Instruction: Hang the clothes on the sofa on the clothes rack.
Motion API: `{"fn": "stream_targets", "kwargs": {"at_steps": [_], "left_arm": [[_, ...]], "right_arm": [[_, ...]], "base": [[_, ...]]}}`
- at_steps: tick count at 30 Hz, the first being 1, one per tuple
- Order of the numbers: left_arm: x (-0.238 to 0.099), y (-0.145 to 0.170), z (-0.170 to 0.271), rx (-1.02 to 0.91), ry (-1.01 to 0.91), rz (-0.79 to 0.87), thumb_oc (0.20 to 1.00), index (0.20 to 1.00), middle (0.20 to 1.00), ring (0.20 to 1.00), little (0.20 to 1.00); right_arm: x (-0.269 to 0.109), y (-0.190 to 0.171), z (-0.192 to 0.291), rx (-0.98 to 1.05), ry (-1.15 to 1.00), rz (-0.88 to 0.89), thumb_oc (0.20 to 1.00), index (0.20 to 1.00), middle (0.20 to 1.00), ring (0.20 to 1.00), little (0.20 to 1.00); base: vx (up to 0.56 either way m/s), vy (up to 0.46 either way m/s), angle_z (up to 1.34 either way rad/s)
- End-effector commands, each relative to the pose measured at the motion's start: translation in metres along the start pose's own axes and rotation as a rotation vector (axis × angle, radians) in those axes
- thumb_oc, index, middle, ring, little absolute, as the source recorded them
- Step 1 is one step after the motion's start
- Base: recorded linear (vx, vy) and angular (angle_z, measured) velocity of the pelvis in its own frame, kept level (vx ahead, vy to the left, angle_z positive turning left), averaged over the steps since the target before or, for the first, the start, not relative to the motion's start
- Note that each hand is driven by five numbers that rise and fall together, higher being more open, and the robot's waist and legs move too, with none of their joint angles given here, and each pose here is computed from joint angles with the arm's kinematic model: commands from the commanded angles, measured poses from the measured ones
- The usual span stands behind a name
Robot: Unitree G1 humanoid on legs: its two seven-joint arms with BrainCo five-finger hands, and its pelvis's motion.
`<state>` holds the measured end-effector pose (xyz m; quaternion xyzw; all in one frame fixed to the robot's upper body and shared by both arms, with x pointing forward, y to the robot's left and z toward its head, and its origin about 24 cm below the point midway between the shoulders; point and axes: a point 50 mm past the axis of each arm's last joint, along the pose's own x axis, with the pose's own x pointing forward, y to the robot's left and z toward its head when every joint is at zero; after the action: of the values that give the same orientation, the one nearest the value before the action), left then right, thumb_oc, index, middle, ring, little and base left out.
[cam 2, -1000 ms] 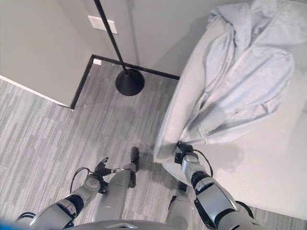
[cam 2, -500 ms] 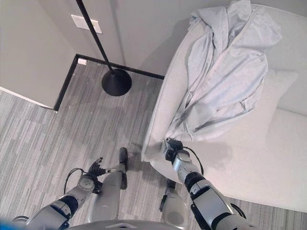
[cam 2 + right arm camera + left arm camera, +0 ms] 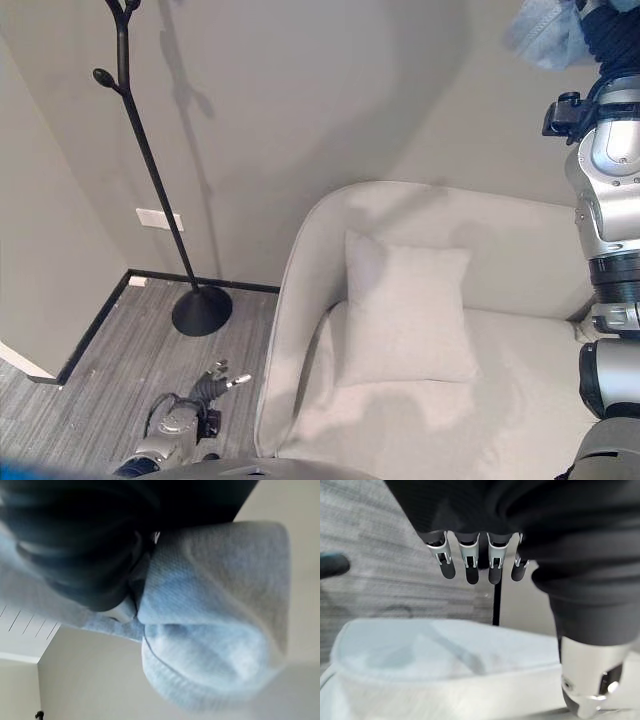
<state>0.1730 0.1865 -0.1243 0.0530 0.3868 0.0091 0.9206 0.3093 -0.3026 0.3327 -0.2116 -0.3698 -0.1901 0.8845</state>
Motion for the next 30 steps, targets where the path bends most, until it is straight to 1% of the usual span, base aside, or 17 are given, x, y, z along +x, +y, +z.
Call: {"fn": "stream_targets", "kwargs": {"at_steps": [1,11,15,16,18,20,23,24,25,27,30], "left_arm": [[0.005,-0.012,0.027,0.034,-0.134,-0.052,1.0,1.0,1.0,1.0,1.0],[0.007,-0.021,0.058,0.112,-0.265,-0.055,1.0,1.0,1.0,1.0,1.0],[0.004,-0.027,0.084,0.117,-0.379,-0.067,1.0,1.0,1.0,1.0,1.0],[0.001,-0.03,0.094,0.133,-0.43,-0.076,1.0,1.0,1.0,1.0,1.0],[0.0,-0.032,0.101,0.152,-0.46,-0.078,1.0,1.0,1.0,1.0,1.0],[-0.002,-0.037,0.118,0.178,-0.531,-0.086,1.0,1.0,1.0,1.0,1.0],[-0.005,-0.049,0.136,0.147,-0.595,-0.111,1.0,1.0,1.0,1.0,1.0],[-0.007,-0.056,0.144,0.092,-0.614,-0.14,1.0,1.0,1.0,1.0,1.0],[-0.009,-0.061,0.15,0.059,-0.628,-0.163,1.0,1.0,1.0,1.0,1.0],[-0.016,-0.073,0.167,-0.01,-0.677,-0.222,1.0,1.0,1.0,1.0,1.0],[-0.031,-0.091,0.184,-0.044,-0.75,-0.326,1.0,1.0,1.0,1.0,1.0]], "right_arm": [[0.022,-0.014,0.034,-0.094,-0.136,-0.024,0.2,0.2,0.2,0.2,0.2],[0.035,-0.02,0.067,-0.175,-0.254,-0.035,0.2,0.2,0.2,0.2,0.2],[0.036,-0.017,0.077,-0.195,-0.3,-0.028,0.2,0.2,0.2,0.2,0.2],[0.036,-0.017,0.08,-0.184,-0.312,-0.033,0.2,0.2,0.2,0.2,0.2],[0.037,-0.016,0.081,-0.163,-0.316,-0.03,0.2,0.2,0.2,0.2,0.2],[0.038,-0.01,0.084,-0.083,-0.324,-0.012,0.2,0.2,0.2,0.2,0.2],[0.041,0.004,0.084,0.082,-0.305,0.026,0.2,0.2,0.2,0.2,0.2],[0.041,0.015,0.085,0.165,-0.297,0.051,0.2,0.2,0.2,0.2,0.2],[0.043,0.022,0.086,0.209,-0.292,0.069,0.2,0.2,0.2,0.2,0.2],[0.039,0.047,0.087,0.303,-0.274,0.143,0.2,0.2,0.2,0.2,0.2],[0.025,0.082,0.081,0.534,-0.226,0.228,0.2,0.2,0.2,0.2,0.2]], "base": [[0.0,0.021,-0.14],[0.0,0.005,-0.08],[-0.01,-0.001,-0.07],[-0.01,-0.003,-0.07],[0.0,-0.003,-0.03],[0.0,0.0,0.0],[0.0,-0.002,-0.01],[-0.02,-0.002,-0.04],[-0.02,0.0,-0.12],[-0.02,0.001,-0.22],[-0.01,0.001,-0.06]]}}
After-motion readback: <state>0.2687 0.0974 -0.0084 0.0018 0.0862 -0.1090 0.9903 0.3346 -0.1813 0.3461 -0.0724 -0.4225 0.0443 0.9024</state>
